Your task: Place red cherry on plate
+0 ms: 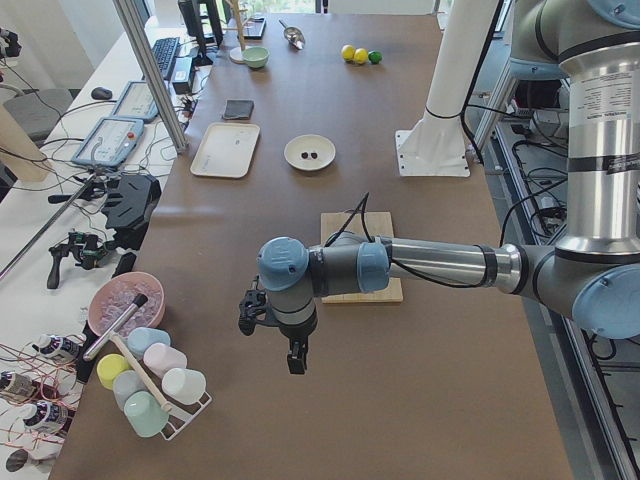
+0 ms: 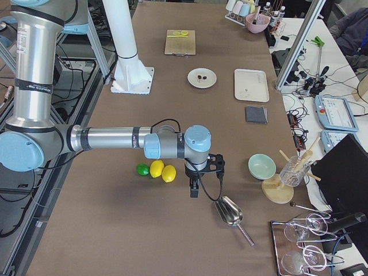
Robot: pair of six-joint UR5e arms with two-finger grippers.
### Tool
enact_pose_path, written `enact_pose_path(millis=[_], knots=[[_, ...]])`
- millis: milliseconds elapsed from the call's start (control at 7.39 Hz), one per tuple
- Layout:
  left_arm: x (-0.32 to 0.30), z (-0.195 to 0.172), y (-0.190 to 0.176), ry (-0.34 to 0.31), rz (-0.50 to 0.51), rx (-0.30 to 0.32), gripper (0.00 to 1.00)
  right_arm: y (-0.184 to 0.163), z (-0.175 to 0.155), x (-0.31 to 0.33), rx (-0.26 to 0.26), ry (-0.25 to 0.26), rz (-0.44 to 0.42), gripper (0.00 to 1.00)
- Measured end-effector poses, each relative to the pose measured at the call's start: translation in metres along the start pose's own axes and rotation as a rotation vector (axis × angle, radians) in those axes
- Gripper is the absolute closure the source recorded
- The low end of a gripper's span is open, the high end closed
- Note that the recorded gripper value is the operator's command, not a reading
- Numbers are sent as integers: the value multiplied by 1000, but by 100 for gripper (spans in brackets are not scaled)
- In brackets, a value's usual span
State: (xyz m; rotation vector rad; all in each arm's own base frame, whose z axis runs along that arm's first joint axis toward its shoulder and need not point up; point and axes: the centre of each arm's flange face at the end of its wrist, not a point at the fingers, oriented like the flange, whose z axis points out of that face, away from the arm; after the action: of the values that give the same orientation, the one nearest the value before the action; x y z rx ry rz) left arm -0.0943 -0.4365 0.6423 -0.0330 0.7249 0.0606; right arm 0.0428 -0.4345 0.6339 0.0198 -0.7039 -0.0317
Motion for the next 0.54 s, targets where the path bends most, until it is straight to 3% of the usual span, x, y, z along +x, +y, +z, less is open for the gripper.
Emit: enact_pose_path(millis=[541], knots=[[1, -1, 0, 0, 3, 3, 2, 0, 0, 0, 0, -1, 0, 0]])
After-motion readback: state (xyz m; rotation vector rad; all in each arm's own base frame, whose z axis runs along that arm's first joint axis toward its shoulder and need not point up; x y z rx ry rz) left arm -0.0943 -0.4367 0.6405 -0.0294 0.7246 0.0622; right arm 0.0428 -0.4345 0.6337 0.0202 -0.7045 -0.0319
